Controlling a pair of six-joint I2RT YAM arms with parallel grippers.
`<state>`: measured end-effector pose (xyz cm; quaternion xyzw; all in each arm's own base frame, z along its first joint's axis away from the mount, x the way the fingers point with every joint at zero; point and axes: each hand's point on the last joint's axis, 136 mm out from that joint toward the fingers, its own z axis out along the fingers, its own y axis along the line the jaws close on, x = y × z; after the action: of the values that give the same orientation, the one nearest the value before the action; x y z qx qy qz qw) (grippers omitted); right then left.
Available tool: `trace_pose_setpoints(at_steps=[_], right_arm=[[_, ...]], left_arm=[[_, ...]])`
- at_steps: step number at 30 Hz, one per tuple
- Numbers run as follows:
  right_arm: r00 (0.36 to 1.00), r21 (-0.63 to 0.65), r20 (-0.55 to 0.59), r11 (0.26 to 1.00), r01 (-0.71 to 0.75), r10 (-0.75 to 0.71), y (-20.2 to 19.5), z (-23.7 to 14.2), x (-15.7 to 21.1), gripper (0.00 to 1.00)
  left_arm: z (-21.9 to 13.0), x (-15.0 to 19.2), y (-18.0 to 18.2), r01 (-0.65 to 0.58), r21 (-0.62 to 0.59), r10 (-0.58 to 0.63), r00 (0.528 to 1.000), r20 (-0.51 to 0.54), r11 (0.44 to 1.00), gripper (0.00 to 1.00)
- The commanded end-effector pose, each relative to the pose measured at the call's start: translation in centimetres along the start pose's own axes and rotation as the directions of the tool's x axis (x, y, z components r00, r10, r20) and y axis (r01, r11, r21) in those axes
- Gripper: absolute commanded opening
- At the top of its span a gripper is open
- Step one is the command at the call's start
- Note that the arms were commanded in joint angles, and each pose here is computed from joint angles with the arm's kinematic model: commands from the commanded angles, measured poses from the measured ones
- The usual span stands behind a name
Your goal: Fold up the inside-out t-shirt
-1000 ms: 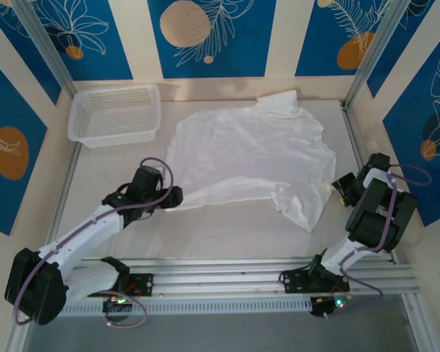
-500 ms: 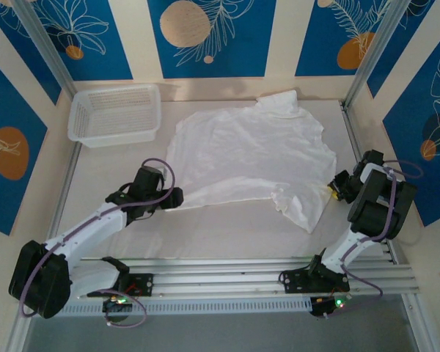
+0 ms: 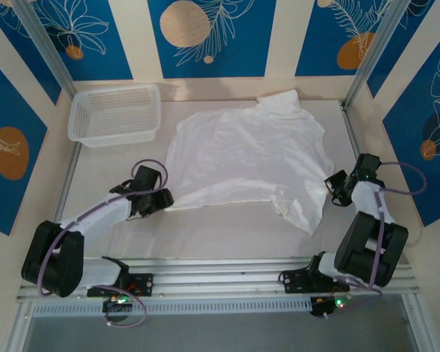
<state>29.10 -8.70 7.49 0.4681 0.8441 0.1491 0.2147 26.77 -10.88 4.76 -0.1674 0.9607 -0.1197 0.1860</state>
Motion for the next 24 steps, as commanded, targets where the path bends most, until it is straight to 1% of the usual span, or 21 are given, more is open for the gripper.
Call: trace_pose_setpoints(at_steps=[1, 3, 7, 9, 12, 14, 16, 17, 20, 24], right_arm=[[0.999, 0.023, -0.018, 0.999, -0.037, 0.037, -0.9, 0.2, 1.4, 0.00], [0.999, 0.017, -0.029, 1.000, -0.020, 0.021, -0.7, 0.1, 1.7, 0.00], [1.000, 0.011, -0.024, 1.000, -0.004, 0.004, -0.5, -0.1, 1.6, 0.00], [1.000, 0.011, -0.023, 1.000, 0.002, -0.002, -0.3, -0.1, 1.6, 0.00], [0.999, 0.019, -0.034, 1.000, 0.002, -0.001, -0.4, 0.0, 1.7, 0.00], [0.999, 0.026, -0.036, 1.000, -0.002, 0.003, -0.5, 0.1, 1.7, 0.00], [1.000, 0.033, -0.028, 0.999, -0.006, 0.007, -0.7, 0.0, 1.7, 0.00], [1.000, 0.040, -0.018, 0.999, -0.009, 0.009, -0.8, -0.2, 1.6, 0.00], [1.000, 0.079, 0.014, 0.997, -0.026, 0.025, -1.8, -0.8, 1.4, 0.00], [0.992, 0.113, 0.089, 0.989, -0.100, 0.090, -4.1, -2.5, 1.4, 0.00]], left_arm=[[0.4, 0.2, -0.7, 0.068, 0.034, -0.067, 0.997, -0.038, 0.997, 0.62], [0.8, 0.2, -0.4, 0.088, 0.021, -0.087, 0.995, -0.040, 0.996, 0.60], [1.8, -0.2, -1.7, 0.086, 0.085, -0.082, 0.995, -0.048, 0.993, 0.51], [2.4, 0.0, -2.3, 0.097, 0.112, -0.088, 0.993, -0.077, 0.989, 0.41], [3.1, 0.4, -3.4, 0.105, 0.161, -0.087, 0.990, -0.115, 0.981, 0.29], [3.3, 0.6, -3.2, 0.107, 0.147, -0.088, 0.988, -0.129, 0.983, 0.20], [3.3, 0.8, -2.5, 0.102, 0.117, -0.087, 0.988, -0.126, 0.988, 0.05], [3.1, 0.7, -2.2, 0.098, 0.101, -0.086, 0.989, -0.118, 0.990, 0.00], [1.7, 0.3, -0.6, 0.084, 0.037, -0.082, 0.994, -0.073, 0.996, 0.00], [-1.3, 0.6, 2.1, 0.050, -0.050, -0.051, 0.999, -0.004, 0.997, 0.00]])
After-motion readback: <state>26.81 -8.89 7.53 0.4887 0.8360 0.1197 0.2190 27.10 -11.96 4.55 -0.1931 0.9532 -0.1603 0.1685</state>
